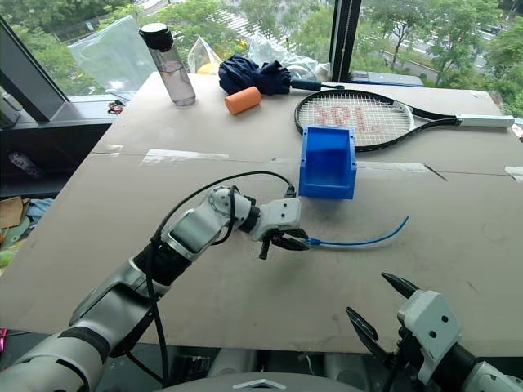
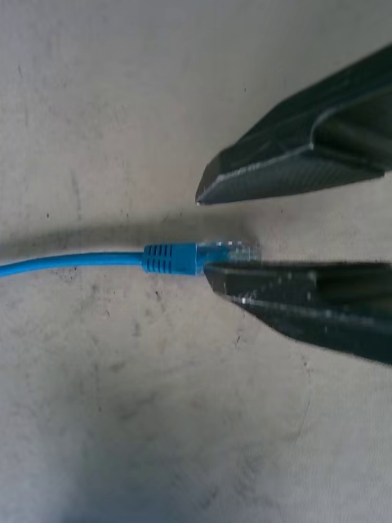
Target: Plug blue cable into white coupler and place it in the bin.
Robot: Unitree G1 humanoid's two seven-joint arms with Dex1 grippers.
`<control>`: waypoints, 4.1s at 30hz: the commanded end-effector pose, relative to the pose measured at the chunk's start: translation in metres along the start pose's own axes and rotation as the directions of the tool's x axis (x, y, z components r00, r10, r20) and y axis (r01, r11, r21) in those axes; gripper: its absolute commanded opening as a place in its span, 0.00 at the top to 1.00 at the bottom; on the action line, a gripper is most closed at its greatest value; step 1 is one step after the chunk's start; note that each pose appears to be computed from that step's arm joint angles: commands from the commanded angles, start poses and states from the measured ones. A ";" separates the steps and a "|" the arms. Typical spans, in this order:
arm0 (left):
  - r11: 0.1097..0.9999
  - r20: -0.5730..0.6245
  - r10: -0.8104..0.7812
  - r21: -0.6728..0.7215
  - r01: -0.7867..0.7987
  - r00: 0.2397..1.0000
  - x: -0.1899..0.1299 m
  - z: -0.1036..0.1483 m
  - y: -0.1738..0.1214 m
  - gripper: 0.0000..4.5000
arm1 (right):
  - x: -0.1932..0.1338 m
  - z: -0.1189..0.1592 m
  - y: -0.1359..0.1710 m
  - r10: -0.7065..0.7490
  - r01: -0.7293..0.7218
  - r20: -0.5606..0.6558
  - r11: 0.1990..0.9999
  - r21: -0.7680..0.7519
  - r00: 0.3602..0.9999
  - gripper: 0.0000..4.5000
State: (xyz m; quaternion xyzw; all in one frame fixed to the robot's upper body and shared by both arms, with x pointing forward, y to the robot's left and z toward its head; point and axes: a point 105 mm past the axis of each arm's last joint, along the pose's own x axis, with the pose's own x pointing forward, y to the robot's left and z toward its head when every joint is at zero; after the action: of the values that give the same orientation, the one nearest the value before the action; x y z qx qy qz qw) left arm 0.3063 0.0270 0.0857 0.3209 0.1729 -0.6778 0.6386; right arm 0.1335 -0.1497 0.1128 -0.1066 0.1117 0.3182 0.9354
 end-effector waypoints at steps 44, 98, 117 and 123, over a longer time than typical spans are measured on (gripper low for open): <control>0.896 0.490 -0.141 -0.307 0.321 0.860 -0.034 0.056 -0.012 0.99 | 0.040 0.023 -0.003 0.007 -0.152 0.278 0.851 0.502 0.960 0.05; 0.745 0.143 0.644 -0.340 -0.574 0.752 -0.106 -0.063 -0.003 0.00 | 0.062 0.099 -0.035 0.086 -0.502 0.607 0.659 0.560 0.790 1.00; 0.946 0.304 0.272 -0.260 -0.195 0.913 -0.064 -0.037 -0.022 0.88 | 0.078 0.094 -0.036 0.171 -0.361 0.458 0.856 0.370 0.873 1.00; 0.992 0.245 0.080 -0.115 -0.053 0.966 -0.034 -0.031 -0.017 0.88 | 0.109 0.078 -0.032 0.333 -0.390 0.285 0.904 0.176 0.899 1.00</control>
State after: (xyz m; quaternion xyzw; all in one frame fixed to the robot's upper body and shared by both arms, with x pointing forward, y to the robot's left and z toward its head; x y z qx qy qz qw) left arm 0.2960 0.0757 0.0849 0.1891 0.1168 -0.6715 0.7069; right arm 0.2491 -0.0941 0.1620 0.0873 0.0491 0.4676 0.8782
